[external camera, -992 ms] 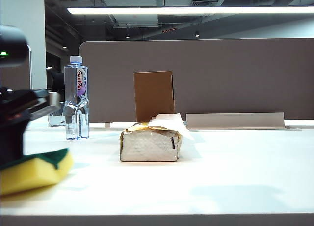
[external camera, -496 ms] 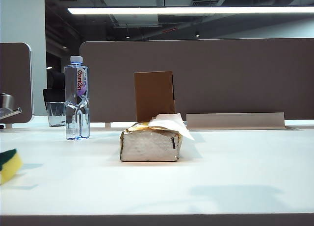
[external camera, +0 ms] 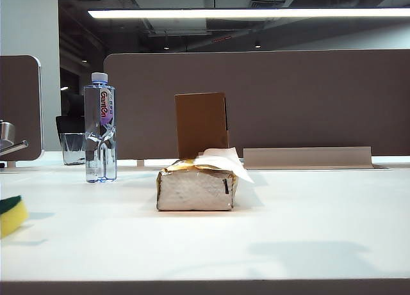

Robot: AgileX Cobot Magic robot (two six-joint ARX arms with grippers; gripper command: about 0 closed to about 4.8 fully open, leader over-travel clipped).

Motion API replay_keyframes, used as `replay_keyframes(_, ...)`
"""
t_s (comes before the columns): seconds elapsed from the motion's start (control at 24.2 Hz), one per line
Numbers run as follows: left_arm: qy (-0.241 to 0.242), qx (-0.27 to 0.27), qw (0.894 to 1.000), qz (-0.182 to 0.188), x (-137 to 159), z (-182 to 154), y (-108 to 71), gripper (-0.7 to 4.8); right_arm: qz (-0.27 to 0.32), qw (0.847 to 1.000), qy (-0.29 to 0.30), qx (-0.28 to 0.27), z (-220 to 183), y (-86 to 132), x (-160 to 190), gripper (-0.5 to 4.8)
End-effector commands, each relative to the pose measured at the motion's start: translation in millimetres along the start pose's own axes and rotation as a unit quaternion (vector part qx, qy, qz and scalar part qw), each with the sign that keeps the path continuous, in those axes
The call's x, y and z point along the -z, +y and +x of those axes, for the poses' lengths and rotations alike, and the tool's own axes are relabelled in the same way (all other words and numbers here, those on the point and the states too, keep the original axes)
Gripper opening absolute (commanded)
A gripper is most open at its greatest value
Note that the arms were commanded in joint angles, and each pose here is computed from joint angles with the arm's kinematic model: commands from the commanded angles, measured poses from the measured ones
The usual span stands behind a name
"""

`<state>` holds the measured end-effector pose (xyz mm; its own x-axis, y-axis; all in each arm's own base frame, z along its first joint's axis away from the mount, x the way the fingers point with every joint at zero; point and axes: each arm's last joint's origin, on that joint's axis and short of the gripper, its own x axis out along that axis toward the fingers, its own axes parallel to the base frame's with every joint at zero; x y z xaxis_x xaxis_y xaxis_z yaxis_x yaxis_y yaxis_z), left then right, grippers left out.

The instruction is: Move the sponge from right to left to wipe the table, avoiding obstacles on the table, and finally reaching the bottle of mineral water.

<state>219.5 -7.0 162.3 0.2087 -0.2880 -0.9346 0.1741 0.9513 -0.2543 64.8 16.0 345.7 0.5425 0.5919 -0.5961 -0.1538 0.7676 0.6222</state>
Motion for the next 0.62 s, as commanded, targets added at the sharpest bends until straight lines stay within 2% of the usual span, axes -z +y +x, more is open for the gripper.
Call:
replay_keyframes(0.04,-0.053,-0.014,0.998,0.003,-13.2,0.9,2.6,-0.05,-0.006,1.000,-0.006,-0.005,-1.1,1.3,-0.6,2.42)
replay_keyframes(0.33,-0.064,-0.015,0.998,0.006,-23.2,7.7,6.0,-0.05,-0.006,1.000,-0.002,-0.016,-1.1,1.9,-0.4,2.42)
replay_keyframes(0.62,-0.063,-0.007,0.998,0.006,-56.4,18.7,13.0,-0.05,-0.008,1.000,-0.005,-0.018,-1.1,2.2,-1.1,2.42)
